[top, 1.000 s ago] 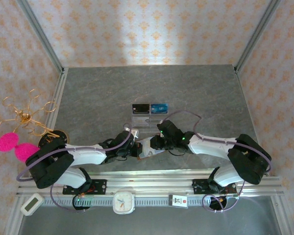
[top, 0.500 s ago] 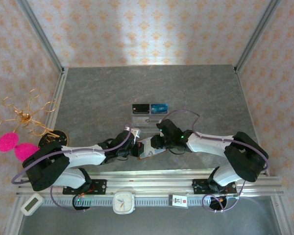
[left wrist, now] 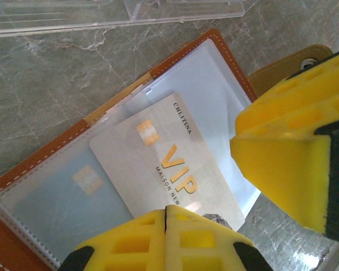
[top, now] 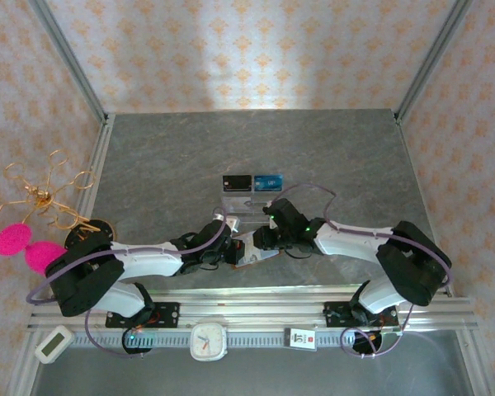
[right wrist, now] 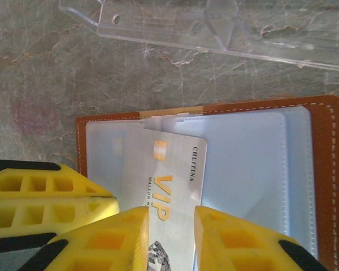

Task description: Take the credit cards out of the card holder

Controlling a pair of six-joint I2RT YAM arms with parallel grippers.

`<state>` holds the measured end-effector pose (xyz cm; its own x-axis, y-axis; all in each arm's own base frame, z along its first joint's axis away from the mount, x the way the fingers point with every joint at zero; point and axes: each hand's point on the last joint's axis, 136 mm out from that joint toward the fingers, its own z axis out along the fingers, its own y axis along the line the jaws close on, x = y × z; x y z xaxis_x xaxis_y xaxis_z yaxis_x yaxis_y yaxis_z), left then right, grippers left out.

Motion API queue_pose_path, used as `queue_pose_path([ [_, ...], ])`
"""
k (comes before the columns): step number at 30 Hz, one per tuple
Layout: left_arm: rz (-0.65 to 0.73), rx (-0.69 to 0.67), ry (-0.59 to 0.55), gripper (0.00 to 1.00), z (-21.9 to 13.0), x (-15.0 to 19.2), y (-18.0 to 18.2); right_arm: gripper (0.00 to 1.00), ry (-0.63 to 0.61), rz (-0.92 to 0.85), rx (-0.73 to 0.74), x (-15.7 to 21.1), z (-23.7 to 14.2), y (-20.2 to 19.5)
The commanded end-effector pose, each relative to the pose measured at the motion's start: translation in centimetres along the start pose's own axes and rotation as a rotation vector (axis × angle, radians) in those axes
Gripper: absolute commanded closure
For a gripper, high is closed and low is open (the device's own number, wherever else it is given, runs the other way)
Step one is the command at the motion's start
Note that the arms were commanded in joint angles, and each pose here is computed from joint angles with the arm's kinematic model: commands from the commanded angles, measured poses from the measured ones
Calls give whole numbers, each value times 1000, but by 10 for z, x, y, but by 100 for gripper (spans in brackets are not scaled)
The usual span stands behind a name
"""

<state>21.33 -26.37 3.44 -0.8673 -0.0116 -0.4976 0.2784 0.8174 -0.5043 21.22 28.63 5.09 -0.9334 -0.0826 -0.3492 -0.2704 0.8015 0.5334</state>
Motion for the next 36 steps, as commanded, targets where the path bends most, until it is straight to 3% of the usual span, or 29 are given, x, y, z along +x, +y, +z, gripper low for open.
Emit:
queue_pose_path([
  [1, -6, -75, 21, 100, 6, 10, 18, 73, 9, -3, -4, 3, 6, -3],
  [9, -5, -126, 59, 100, 12, 23, 36, 71, 49, 50, 25, 20, 17, -20],
  [15, -3, -129, 74, 100, 14, 27, 40, 72, 68, 45, -90, 23, 18, -1],
  [17, 0, -128, 75, 100, 15, 27, 40, 75, 55, 44, -85, 20, 17, -1],
  [19, -4, -129, 77, 100, 14, 27, 41, 86, 45, 51, -34, 19, 17, -10],
  [21, -6, -125, 75, 100, 12, 26, 41, 94, 12, 68, 38, 16, 13, -24],
  [26, -11, -118, 57, 100, 7, 22, 43, 100, -103, 107, 122, 4, -14, -48],
  [31, -18, -62, -9, 100, -1, -3, 26, 100, -232, 20, 63, -24, -46, -24],
  [34, -33, 2, -138, 100, -25, -42, 3, 100, -364, -58, 51, -62, -79, 0],
  [36, -40, -1, -215, 84, -44, -63, -2, 100, -455, -93, 51, -91, -103, 13],
])
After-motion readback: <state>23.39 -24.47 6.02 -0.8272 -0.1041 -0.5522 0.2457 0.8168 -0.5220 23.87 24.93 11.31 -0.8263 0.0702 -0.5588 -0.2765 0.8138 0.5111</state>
